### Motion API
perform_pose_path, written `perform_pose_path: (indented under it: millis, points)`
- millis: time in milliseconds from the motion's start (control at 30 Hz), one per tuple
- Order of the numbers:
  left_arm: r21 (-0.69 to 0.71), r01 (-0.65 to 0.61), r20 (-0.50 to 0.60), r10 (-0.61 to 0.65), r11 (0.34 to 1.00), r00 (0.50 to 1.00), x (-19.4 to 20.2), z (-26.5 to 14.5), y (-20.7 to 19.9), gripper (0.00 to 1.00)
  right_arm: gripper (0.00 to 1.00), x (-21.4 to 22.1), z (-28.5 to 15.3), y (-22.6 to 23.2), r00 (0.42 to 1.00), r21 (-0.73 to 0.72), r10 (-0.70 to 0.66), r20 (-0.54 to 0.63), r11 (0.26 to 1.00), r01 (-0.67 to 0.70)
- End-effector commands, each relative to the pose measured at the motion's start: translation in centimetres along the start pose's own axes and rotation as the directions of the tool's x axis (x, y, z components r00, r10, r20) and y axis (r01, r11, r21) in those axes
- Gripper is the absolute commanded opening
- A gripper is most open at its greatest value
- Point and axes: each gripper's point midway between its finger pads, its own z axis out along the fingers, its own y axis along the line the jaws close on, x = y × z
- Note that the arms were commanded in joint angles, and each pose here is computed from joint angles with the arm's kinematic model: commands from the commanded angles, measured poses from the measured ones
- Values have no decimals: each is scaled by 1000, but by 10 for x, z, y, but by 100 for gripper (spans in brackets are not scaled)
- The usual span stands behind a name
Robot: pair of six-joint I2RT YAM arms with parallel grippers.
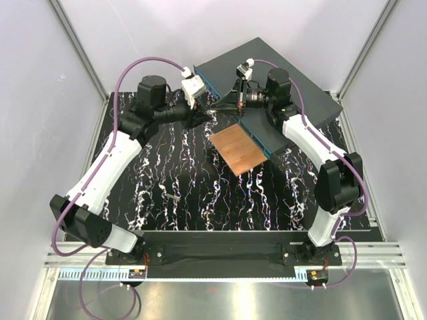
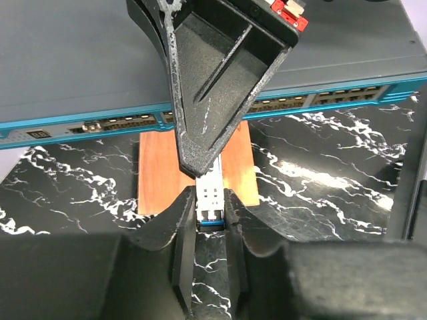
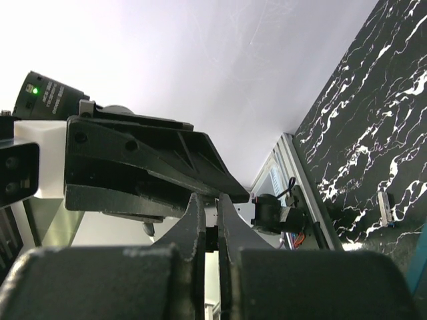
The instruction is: Insert the plug into the switch port
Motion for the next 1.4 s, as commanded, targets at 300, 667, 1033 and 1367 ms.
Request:
perform_pose_path:
  millis: [300, 667, 1033, 1367]
  points:
    - [-101, -66, -8, 66, 993, 998, -12, -9, 21, 0, 59, -18, -20, 23, 989, 38, -145, 38, 989, 143]
    - [-122, -27, -38, 22, 992, 999, -5, -24, 54, 0, 95, -100, -208, 53, 868, 346, -348, 354, 911, 224]
    - [-147, -47, -72, 37, 988, 997, -6, -14, 84, 0, 100, -34, -371, 10, 652, 474, -197, 732, 835, -281]
    - [-109, 47, -17, -49, 993, 999, -3, -7, 89, 0, 100, -20, -368, -61, 656, 346, -77, 751, 892, -291]
